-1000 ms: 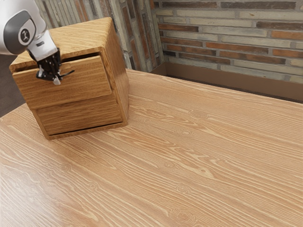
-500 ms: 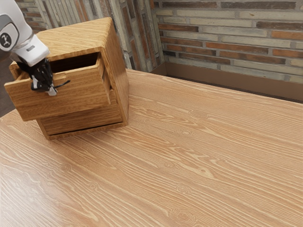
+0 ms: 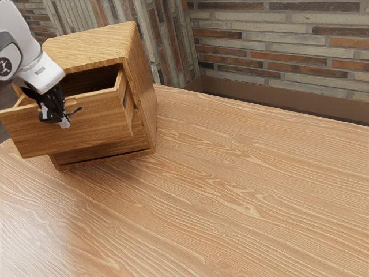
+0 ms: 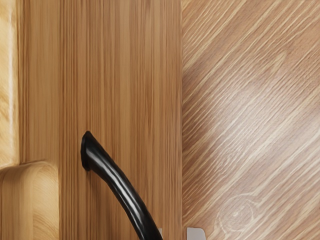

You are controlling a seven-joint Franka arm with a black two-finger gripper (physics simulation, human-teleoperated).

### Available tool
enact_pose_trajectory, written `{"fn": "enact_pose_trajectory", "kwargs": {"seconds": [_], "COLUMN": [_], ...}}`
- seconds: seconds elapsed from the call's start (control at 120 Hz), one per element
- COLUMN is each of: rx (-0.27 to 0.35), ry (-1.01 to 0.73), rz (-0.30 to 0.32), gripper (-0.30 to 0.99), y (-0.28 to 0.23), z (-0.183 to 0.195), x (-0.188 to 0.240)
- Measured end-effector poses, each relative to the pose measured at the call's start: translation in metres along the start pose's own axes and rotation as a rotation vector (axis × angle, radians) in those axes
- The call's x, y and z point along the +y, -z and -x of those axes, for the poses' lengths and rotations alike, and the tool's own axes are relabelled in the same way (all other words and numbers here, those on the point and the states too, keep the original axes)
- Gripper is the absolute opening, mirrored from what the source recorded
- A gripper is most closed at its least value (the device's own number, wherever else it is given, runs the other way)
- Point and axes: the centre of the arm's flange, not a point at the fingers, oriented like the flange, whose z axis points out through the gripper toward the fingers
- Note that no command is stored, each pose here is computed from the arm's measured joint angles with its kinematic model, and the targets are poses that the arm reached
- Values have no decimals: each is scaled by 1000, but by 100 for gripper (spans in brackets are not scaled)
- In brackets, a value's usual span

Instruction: Pull the drawer handle with one arm to open the drawer

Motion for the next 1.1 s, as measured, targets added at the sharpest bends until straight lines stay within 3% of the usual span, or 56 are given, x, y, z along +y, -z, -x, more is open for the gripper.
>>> {"fn": "enact_pose_trajectory", "kwargs": {"seconds": [0.092,0.192,0.308,0.492,0.65,1.1], "rx": [0,3,2,-34,-46,-45], "ry": [11,21,21,-32,-27,13], "rz": [-12,-8,-24,-70,-82,-95], "gripper": [-21,-9,-11,-1,-10,-9], "y": [0,1,13,31,32,42], "z": [0,-1,-1,-18,-15,6], "x": [8,20,36,59,75,113]}}
